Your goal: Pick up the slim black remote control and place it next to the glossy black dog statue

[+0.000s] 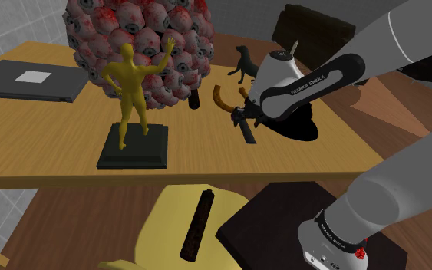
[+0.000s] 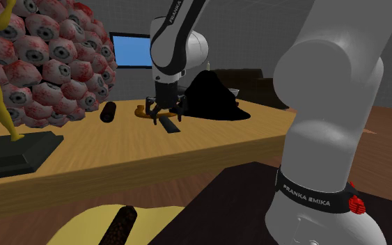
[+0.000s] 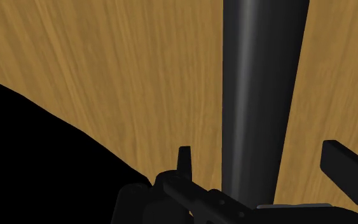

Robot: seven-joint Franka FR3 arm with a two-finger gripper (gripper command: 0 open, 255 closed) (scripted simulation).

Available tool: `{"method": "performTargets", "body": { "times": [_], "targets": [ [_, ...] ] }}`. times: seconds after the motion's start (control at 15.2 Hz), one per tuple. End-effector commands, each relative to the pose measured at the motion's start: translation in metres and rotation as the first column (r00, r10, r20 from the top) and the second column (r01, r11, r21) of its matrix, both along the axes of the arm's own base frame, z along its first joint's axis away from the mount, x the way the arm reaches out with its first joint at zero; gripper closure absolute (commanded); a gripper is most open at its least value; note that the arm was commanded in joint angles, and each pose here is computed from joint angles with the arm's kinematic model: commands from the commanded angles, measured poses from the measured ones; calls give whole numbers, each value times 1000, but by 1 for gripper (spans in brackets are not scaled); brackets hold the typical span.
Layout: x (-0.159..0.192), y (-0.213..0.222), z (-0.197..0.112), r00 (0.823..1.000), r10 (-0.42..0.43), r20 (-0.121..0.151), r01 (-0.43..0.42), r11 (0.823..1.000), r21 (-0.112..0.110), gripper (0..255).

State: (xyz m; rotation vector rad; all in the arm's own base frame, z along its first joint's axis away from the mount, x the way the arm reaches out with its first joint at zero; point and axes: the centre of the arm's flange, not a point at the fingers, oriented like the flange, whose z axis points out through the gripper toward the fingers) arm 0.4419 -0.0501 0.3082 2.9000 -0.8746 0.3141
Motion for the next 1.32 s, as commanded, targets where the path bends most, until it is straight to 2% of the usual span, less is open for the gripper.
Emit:
{"method": "performTargets", "body": {
  "times": [0.0,0.59,1.25],
  "targets": [
    [0,0,0,1000,0,0,0,1000,0,255],
    [0,0,0,1000,0,0,0,1000,0,255],
    [0,0,53,1000,0,0,0,1000,0,255]
  ]
}}
